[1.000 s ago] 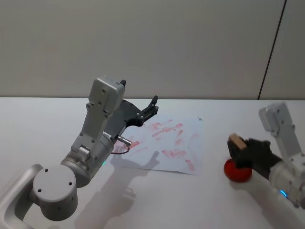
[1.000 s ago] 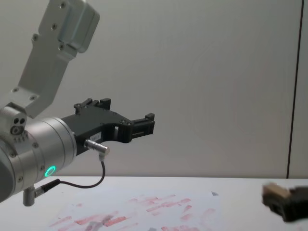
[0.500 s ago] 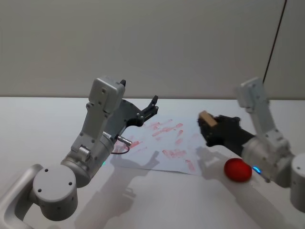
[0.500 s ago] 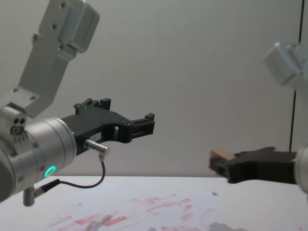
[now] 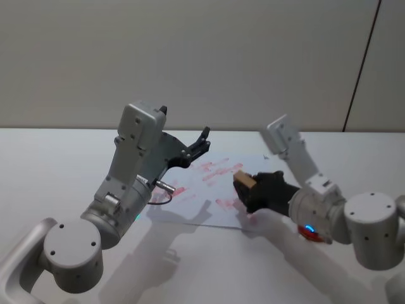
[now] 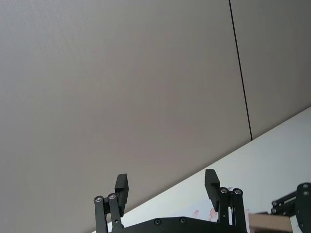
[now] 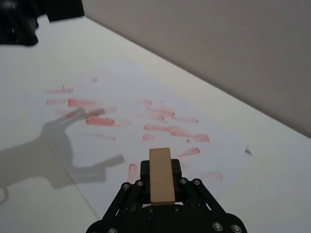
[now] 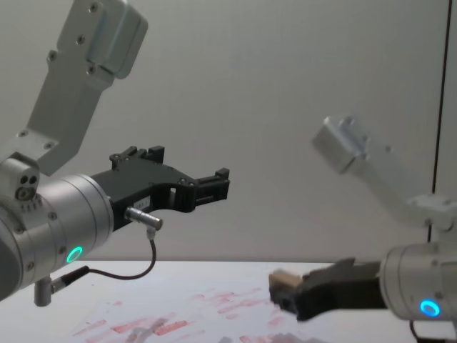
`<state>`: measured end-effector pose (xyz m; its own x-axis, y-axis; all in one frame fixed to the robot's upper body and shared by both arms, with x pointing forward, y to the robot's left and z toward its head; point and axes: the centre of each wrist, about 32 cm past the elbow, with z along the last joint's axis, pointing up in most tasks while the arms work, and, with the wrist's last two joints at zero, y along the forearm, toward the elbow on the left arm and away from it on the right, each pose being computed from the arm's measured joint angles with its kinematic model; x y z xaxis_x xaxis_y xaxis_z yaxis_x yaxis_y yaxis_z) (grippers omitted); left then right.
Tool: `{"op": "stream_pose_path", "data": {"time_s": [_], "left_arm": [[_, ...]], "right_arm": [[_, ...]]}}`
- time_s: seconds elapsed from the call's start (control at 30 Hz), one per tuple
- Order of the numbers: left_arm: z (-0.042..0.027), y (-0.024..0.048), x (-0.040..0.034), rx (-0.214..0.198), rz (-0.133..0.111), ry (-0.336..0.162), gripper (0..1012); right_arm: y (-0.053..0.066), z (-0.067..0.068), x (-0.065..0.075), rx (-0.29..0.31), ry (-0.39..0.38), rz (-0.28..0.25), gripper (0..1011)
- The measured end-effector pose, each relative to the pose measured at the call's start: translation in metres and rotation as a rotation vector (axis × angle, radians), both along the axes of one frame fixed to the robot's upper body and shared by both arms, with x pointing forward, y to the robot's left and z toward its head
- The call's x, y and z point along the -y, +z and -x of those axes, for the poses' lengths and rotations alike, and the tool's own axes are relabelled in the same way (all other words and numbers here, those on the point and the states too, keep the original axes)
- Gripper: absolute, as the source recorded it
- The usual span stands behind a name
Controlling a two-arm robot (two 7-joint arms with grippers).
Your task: Use the one hand to pick up the stamp and affix it onto the A4 paper.
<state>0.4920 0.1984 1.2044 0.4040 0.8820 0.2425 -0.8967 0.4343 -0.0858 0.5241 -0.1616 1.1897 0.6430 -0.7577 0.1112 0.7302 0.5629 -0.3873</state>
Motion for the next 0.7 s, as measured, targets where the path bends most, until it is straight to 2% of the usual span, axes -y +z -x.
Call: {"op": "stream_pose_path", "data": {"time_s": [0.13, 0.33, 0.7], "left_arm": [[0.0000, 0.0000, 0.0000, 0.000, 0.000, 0.000, 1002], [0.0000, 0.0000, 0.0000, 0.000, 0.000, 0.000, 1002], [0.0000, 0.0000, 0.0000, 0.000, 0.000, 0.000, 1002]], "right_arm": [[-0.008, -0.002, -0.005, -0.048, 0.019, 0.052, 220], [-0.018, -0.002, -0.009, -0.100, 0.028, 0.091, 220], [-0.026, -0.001, -0.014, -0.130, 0.017, 0.102, 220]]}}
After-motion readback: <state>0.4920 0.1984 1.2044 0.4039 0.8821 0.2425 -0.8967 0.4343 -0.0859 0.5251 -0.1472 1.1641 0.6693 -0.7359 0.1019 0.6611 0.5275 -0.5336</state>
